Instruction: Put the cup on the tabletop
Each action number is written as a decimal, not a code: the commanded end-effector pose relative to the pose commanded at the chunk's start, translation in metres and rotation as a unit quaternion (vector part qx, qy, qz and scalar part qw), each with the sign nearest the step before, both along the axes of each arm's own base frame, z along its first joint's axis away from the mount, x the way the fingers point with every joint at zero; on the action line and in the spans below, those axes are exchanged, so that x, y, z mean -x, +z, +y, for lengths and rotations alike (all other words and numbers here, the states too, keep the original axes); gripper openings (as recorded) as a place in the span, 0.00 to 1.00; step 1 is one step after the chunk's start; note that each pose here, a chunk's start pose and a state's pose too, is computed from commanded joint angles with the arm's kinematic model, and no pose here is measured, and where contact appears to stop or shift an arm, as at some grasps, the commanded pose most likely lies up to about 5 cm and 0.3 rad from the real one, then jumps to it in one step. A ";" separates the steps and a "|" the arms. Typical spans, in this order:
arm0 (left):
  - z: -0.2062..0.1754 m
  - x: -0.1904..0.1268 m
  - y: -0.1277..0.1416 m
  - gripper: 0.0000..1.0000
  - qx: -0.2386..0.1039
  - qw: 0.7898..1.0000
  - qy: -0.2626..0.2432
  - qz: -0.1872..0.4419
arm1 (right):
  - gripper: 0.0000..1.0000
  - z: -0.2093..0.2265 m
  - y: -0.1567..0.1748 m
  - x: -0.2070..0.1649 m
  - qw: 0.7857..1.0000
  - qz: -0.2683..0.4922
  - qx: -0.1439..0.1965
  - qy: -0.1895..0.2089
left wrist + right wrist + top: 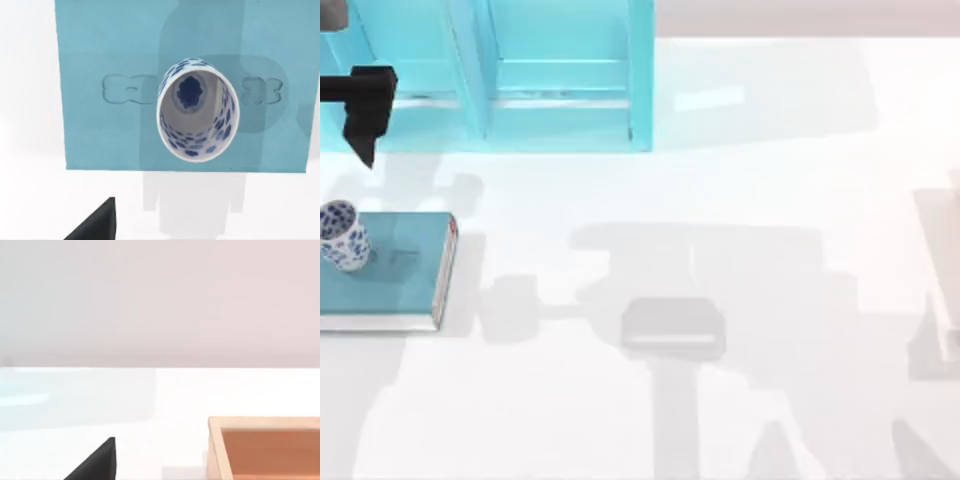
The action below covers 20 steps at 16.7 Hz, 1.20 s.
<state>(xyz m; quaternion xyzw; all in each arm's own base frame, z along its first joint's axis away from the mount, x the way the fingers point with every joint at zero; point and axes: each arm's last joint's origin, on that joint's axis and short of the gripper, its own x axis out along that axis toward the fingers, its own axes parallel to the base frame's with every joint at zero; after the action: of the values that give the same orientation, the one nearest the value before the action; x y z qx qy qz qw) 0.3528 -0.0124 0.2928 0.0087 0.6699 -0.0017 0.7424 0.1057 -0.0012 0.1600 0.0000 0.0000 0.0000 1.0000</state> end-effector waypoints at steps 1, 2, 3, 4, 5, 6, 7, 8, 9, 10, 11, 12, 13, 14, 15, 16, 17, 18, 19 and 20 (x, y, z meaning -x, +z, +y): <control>-0.001 -0.007 -0.004 1.00 -0.001 1.000 0.000 0.017 | 1.00 0.000 0.000 0.000 1.000 0.000 0.000 0.000; -0.001 -0.013 -0.007 1.00 -0.002 1.000 -0.001 0.031 | 1.00 0.000 0.000 0.000 1.000 0.000 0.000 0.000; -0.002 -0.017 -0.010 1.00 -0.001 0.999 -0.001 0.042 | 1.00 0.000 0.000 0.000 1.000 0.000 0.000 0.000; -0.003 -0.020 -0.012 1.00 0.000 0.999 -0.003 0.050 | 1.00 0.000 0.000 0.000 1.000 0.000 0.000 0.000; -0.003 -0.022 -0.013 1.00 0.001 0.999 -0.004 0.053 | 1.00 0.000 0.000 0.000 1.000 0.000 0.000 0.000; -0.003 -0.022 -0.013 1.00 0.001 0.999 -0.004 0.053 | 1.00 0.000 0.000 0.000 1.000 0.000 0.000 0.000; -0.003 -0.022 -0.013 1.00 0.001 0.999 -0.004 0.053 | 1.00 0.000 0.000 0.000 1.000 0.000 0.000 0.000; -0.003 -0.022 -0.013 1.00 0.001 0.999 -0.004 0.053 | 1.00 0.000 0.000 0.000 1.000 0.000 0.000 0.000; -0.003 -0.022 -0.013 1.00 0.001 0.999 -0.004 0.053 | 1.00 0.000 0.000 0.000 1.000 0.000 0.000 0.000; -0.001 -0.021 -0.013 1.00 0.001 0.999 -0.001 0.052 | 1.00 0.000 0.000 0.000 1.000 0.000 0.000 0.000; -0.001 -0.021 -0.014 1.00 0.001 0.999 -0.001 0.052 | 1.00 0.000 0.000 0.000 1.000 0.000 0.000 0.000; -0.002 -0.022 -0.017 1.00 0.001 0.999 -0.002 0.052 | 1.00 0.000 0.000 0.000 1.000 0.000 0.000 0.000; -0.002 -0.023 -0.023 1.00 0.001 0.999 -0.003 0.052 | 1.00 0.000 0.000 0.000 1.000 0.000 0.000 0.000; -0.002 -0.023 -0.032 1.00 0.001 0.999 -0.004 0.053 | 1.00 0.000 0.000 0.000 1.000 0.000 0.000 0.000; -0.002 -0.024 -0.043 1.00 0.001 0.999 -0.004 0.053 | 1.00 0.000 0.000 0.000 1.000 0.000 0.000 0.000; -0.002 -0.025 -0.055 1.00 0.001 0.999 -0.004 0.052 | 1.00 0.000 0.000 0.000 1.000 0.000 0.000 0.000; -0.003 -0.025 -0.068 1.00 0.001 0.999 -0.003 0.051 | 1.00 0.000 0.000 0.000 1.000 0.000 0.000 0.000; -0.003 -0.025 -0.081 1.00 0.001 0.999 -0.004 0.049 | 1.00 0.000 0.000 0.000 1.000 0.000 0.000 0.000; -0.003 -0.024 -0.092 1.00 0.001 0.999 -0.004 0.049 | 1.00 0.000 0.000 0.000 1.000 0.000 0.000 0.000; -0.003 -0.023 -0.102 1.00 0.001 0.999 -0.004 0.050 | 1.00 0.000 0.000 0.000 1.000 0.000 0.000 0.000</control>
<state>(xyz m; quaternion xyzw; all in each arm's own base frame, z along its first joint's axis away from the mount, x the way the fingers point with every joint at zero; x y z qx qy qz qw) 0.3760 -0.0150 0.1910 0.0104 0.7062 -0.0054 0.7079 0.1057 -0.0012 0.1600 0.0000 0.0000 0.0000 1.0000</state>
